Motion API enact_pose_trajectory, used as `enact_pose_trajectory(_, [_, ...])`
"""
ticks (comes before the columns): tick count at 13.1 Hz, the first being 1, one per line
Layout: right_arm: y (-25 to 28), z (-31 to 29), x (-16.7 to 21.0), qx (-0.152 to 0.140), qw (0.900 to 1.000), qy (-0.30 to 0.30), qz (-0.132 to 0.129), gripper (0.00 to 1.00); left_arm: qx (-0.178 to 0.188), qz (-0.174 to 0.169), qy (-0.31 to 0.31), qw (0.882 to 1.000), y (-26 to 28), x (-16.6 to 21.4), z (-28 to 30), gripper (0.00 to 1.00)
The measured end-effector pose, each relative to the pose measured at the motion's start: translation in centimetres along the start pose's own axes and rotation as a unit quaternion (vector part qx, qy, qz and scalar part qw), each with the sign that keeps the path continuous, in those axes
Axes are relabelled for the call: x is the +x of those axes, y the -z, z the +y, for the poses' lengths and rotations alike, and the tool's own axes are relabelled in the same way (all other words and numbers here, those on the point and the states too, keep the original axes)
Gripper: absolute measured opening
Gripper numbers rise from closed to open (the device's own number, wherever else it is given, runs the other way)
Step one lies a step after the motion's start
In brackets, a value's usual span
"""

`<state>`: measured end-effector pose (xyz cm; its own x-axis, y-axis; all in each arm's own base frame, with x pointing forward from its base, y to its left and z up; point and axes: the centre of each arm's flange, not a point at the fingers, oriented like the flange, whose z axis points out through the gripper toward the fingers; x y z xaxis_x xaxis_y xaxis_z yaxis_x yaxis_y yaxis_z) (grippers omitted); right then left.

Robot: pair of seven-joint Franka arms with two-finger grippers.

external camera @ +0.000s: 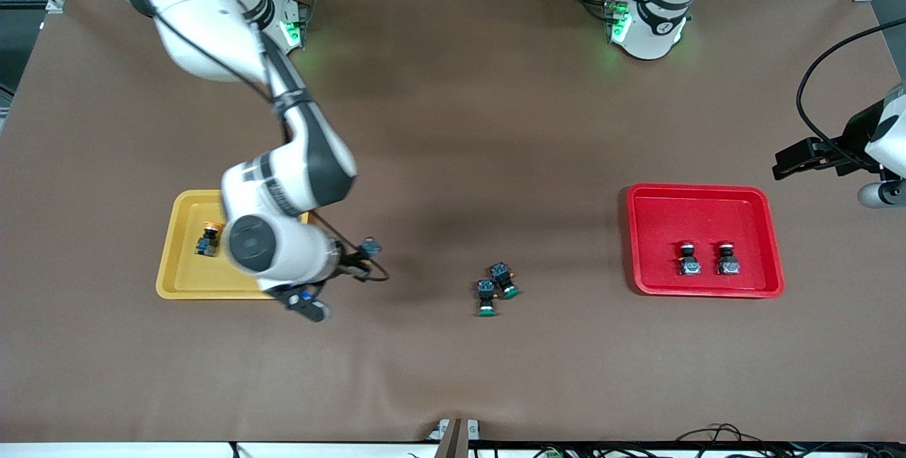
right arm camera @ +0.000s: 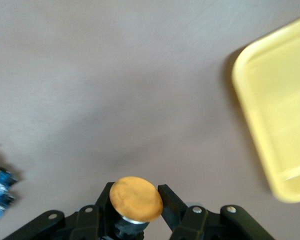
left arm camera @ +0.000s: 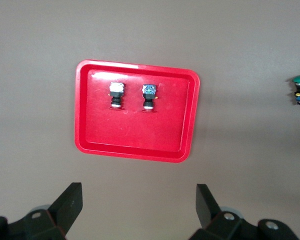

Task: Place red and yellow buttons in trays
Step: 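Carry the yellow button to the yellow tray with the right gripper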

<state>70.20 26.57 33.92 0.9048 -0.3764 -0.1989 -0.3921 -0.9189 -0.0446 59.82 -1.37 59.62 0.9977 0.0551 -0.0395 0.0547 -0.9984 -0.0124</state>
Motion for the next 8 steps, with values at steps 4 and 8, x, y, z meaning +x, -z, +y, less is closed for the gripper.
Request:
enact_pose_trajectory(4, [0.9,9.6,3.4,0.003,0.995,0.100,-0.027,0.42,0.010,0.015,-0.002,1.000,1.2,-1.0,0.8,1.00])
enact_pose_trajectory(8, [-3.3,17.8,3.9,0.014,0.984,0.177,-0.010,0.42,0.018,0.033,-0.005,0.999,0.5,-1.8,1.8,1.00])
